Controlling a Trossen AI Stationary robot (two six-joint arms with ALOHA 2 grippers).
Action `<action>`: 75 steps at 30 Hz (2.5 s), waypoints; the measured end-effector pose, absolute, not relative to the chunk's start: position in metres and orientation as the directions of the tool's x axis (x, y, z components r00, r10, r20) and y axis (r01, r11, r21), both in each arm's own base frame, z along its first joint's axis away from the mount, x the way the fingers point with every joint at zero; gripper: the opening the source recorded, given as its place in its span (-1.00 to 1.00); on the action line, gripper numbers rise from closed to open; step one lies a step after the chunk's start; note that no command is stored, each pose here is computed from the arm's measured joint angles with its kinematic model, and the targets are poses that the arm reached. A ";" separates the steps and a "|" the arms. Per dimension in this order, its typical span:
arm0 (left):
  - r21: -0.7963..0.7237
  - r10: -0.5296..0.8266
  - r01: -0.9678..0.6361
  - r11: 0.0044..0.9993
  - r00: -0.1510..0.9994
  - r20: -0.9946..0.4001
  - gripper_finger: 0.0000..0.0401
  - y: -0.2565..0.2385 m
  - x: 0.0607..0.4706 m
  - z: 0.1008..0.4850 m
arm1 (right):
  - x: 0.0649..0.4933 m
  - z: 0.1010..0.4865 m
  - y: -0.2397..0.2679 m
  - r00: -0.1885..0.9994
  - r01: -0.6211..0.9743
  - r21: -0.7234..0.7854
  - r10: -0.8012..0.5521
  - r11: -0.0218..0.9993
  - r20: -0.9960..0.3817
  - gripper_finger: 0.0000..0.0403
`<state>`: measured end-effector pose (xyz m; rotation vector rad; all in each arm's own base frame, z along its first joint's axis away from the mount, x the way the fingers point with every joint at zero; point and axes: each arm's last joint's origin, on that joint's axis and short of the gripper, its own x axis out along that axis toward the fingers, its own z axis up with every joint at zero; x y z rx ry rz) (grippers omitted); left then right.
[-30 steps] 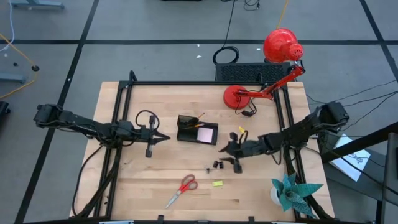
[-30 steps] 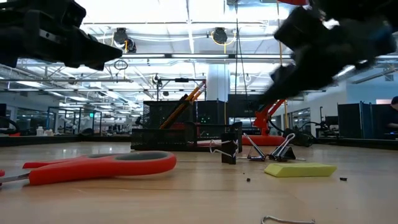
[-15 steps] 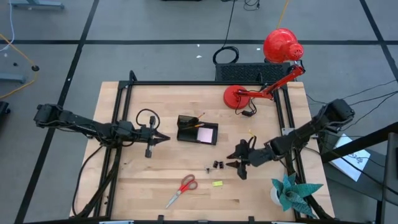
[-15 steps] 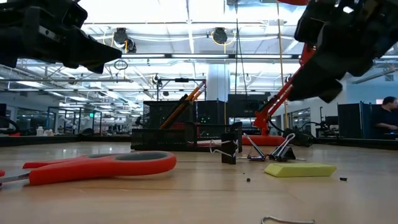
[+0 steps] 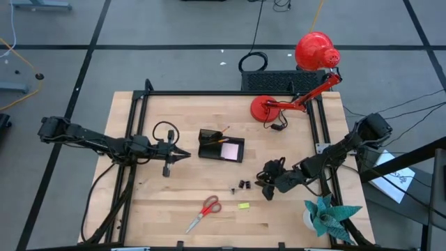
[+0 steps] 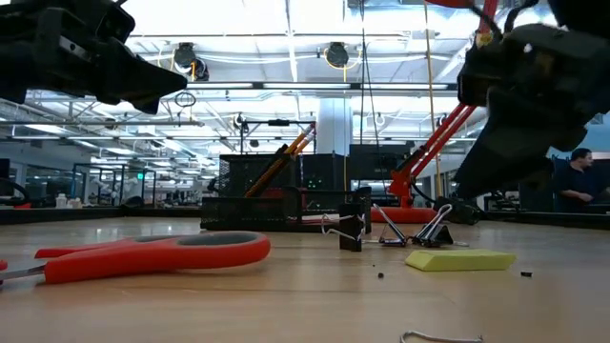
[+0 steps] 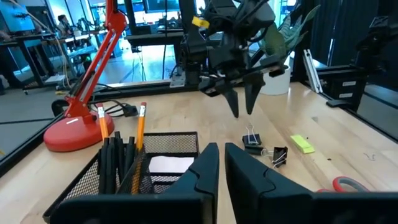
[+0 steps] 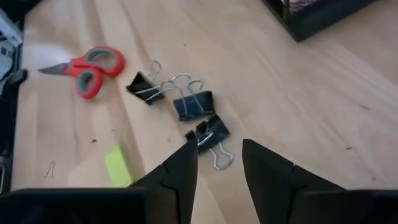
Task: Pick and place office supplies into organizer
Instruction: Put the black binder clip into the black desk organizer
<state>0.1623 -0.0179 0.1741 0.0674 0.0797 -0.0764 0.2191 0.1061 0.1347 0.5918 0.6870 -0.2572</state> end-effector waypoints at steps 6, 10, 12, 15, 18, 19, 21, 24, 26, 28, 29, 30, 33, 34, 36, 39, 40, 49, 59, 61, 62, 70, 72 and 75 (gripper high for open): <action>0.065 -0.074 0.079 0.995 0.994 -0.082 -0.82 -0.018 0.162 0.174 | 0.224 0.125 0.105 0.741 0.437 0.438 -0.038 0.786 -0.671 -0.35; 0.065 -0.074 0.079 0.995 0.994 -0.082 -0.81 -0.018 0.162 0.174 | 0.227 0.124 0.107 0.754 0.428 0.459 -0.027 0.778 -0.656 -0.30; 0.065 -0.074 0.079 0.995 0.994 -0.082 -0.81 -0.018 0.162 0.174 | 0.226 0.124 0.107 0.749 0.428 0.469 -0.013 0.773 -0.663 -0.29; 0.065 -0.074 0.079 0.995 0.994 -0.082 -0.81 -0.018 0.162 0.174 | 0.226 0.124 0.107 0.749 0.431 0.479 -0.007 0.765 -0.662 -0.29; 0.065 -0.074 0.079 0.995 0.994 -0.082 -0.81 -0.018 0.162 0.174 | 0.227 0.125 0.108 0.755 0.429 0.488 -0.006 0.760 -0.655 -0.28; 0.065 -0.074 0.079 0.995 0.994 -0.082 -0.81 -0.018 0.162 0.174 | 0.227 0.125 0.108 0.758 0.428 0.490 -0.006 0.759 -0.652 -0.28; 0.065 -0.074 0.079 0.995 0.994 -0.082 -0.81 -0.018 0.162 0.174 | 0.228 0.125 0.108 0.760 0.426 0.493 -0.005 0.759 -0.649 -0.28; 0.068 -0.074 0.079 0.995 0.994 -0.082 -0.81 -0.018 0.162 0.174 | 0.228 0.126 0.108 0.762 0.424 0.496 -0.003 0.757 -0.647 -0.28; 0.070 -0.074 0.079 0.994 0.994 -0.082 -0.81 -0.018 0.162 0.174 | 0.228 0.126 0.108 0.761 0.426 0.496 -0.004 0.757 -0.648 -0.28; 0.070 -0.074 0.079 0.994 0.994 -0.082 -0.81 -0.018 0.162 0.174 | 0.228 0.126 0.108 0.762 0.429 0.498 -0.005 0.754 -0.648 -0.28; 0.070 -0.074 0.079 0.994 0.994 -0.082 -0.81 -0.018 0.162 0.174 | 0.228 0.126 0.108 0.762 0.429 0.499 -0.006 0.753 -0.648 -0.28; 0.070 -0.074 0.079 0.994 0.994 -0.082 -0.81 -0.018 0.162 0.174 | 0.228 0.126 0.108 0.762 0.430 0.498 -0.006 0.753 -0.648 -0.28; 0.070 -0.074 0.079 0.994 0.994 -0.082 -0.81 -0.018 0.162 0.174 | 0.229 0.123 0.108 0.760 0.435 0.504 -0.005 0.746 -0.649 -0.28; 0.070 -0.073 0.079 0.994 0.994 -0.082 -0.81 -0.018 0.162 0.174 | 0.229 0.121 0.109 0.757 0.438 0.503 -0.004 0.745 -0.653 -0.28; 0.070 -0.073 0.079 0.994 0.994 -0.082 -0.81 -0.018 0.162 0.174 | 0.230 0.117 0.109 0.751 0.440 0.500 -0.001 0.746 -0.660 -0.28; 0.070 -0.074 0.079 0.994 0.994 -0.082 -0.81 -0.018 0.162 0.174 | 0.232 0.111 0.110 0.743 0.441 0.502 0.011 0.744 -0.669 -0.28; 0.070 -0.073 0.079 0.994 0.994 -0.082 -0.81 -0.018 0.162 0.174 | 0.233 0.110 0.109 0.744 0.442 0.503 0.010 0.743 -0.668 -0.28; 0.070 -0.073 0.079 0.994 0.993 -0.090 -0.81 -0.018 0.162 0.173 | 0.239 0.108 0.108 0.766 0.429 0.520 0.009 0.739 -0.643 -0.28; 0.070 -0.073 0.080 0.994 0.993 -0.091 -0.81 -0.018 0.162 0.173 | 0.242 0.108 0.101 0.771 0.434 0.511 -0.013 0.742 -0.637 -0.29; 0.070 -0.073 0.080 0.994 0.993 -0.092 -0.81 -0.018 0.162 0.173 | 0.242 0.108 0.101 0.771 0.430 0.505 -0.013 0.748 -0.637 -0.34; 0.070 -0.073 0.080 0.994 0.993 -0.094 -0.81 -0.018 0.162 0.173 | 0.242 0.108 0.101 0.770 0.429 0.504 -0.012 0.750 -0.638 -0.37; 0.070 -0.073 0.080 0.994 0.992 -0.105 -0.81 -0.018 0.162 0.172 | 0.241 0.107 0.101 0.758 0.419 0.503 0.014 0.756 -0.652 -0.64; 0.070 -0.073 0.081 0.994 0.992 -0.105 -0.81 -0.018 0.162 0.172 | 0.241 0.107 0.101 0.757 0.412 0.494 0.013 0.766 -0.653 -0.71; 0.070 -0.073 0.081 0.994 0.992 -0.105 -0.81 -0.018 0.162 0.172 | 0.242 0.108 0.101 0.760 0.394 0.479 0.015 0.785 -0.649 -0.83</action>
